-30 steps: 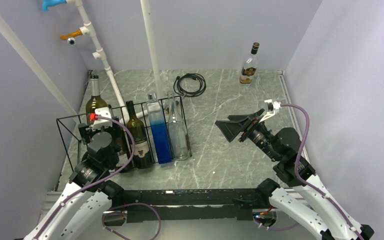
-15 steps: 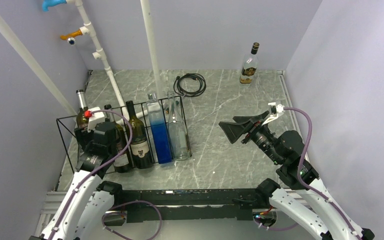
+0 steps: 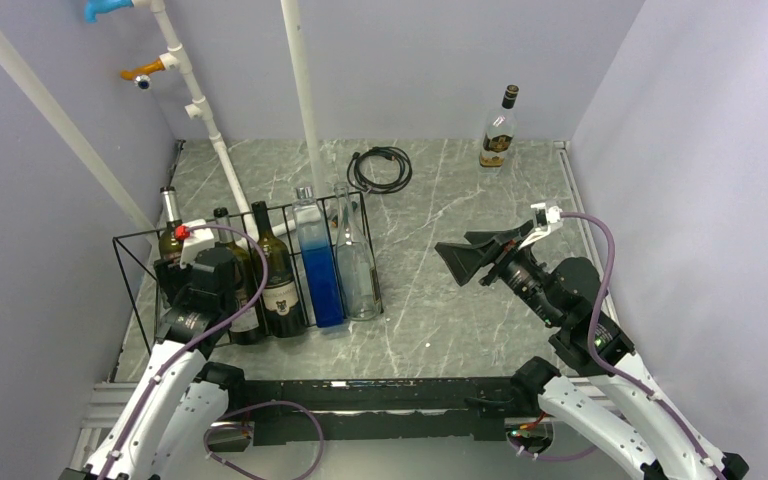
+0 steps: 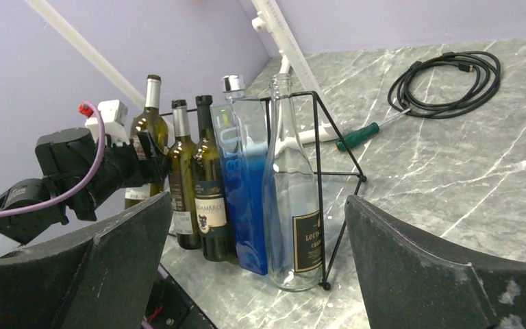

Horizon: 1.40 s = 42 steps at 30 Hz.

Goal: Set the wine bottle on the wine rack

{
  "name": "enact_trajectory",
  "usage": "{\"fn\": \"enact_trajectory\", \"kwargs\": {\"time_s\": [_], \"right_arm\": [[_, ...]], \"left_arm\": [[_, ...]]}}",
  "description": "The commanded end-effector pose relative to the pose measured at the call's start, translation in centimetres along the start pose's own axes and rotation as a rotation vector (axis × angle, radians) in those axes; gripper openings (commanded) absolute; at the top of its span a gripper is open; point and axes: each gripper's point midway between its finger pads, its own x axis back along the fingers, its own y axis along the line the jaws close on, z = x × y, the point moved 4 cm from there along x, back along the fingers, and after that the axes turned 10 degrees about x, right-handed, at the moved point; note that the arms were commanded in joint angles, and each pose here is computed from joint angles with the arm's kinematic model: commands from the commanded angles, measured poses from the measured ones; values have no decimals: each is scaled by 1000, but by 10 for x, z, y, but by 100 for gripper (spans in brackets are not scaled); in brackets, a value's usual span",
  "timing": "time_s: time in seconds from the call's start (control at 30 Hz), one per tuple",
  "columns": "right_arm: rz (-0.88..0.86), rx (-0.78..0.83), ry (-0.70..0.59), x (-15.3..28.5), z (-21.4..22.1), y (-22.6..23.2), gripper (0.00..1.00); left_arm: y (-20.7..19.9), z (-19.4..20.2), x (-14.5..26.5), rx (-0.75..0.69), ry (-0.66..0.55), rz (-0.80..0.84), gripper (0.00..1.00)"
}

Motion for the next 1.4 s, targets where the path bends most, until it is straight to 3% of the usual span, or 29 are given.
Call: {"fn": "enact_trajectory", "kwargs": {"time_s": [0.0,0.3,0.9,1.37], "right_arm": [[-26,-3,-72,-1,-16,6,100],[-29,-21,-75,1,-13,6,100],[-14,-11,-62,-3,-9,2,100],[-11,-9,-47,-7,-4,1,100]], "left_arm": [[-4,-19,-1,113,-82,-3,41],[-9,-18,-4,113,-67,7,54],[-13,-15,-5,109,-44,22,99],[-13,-19,-1,112,-49,43,99]]}}
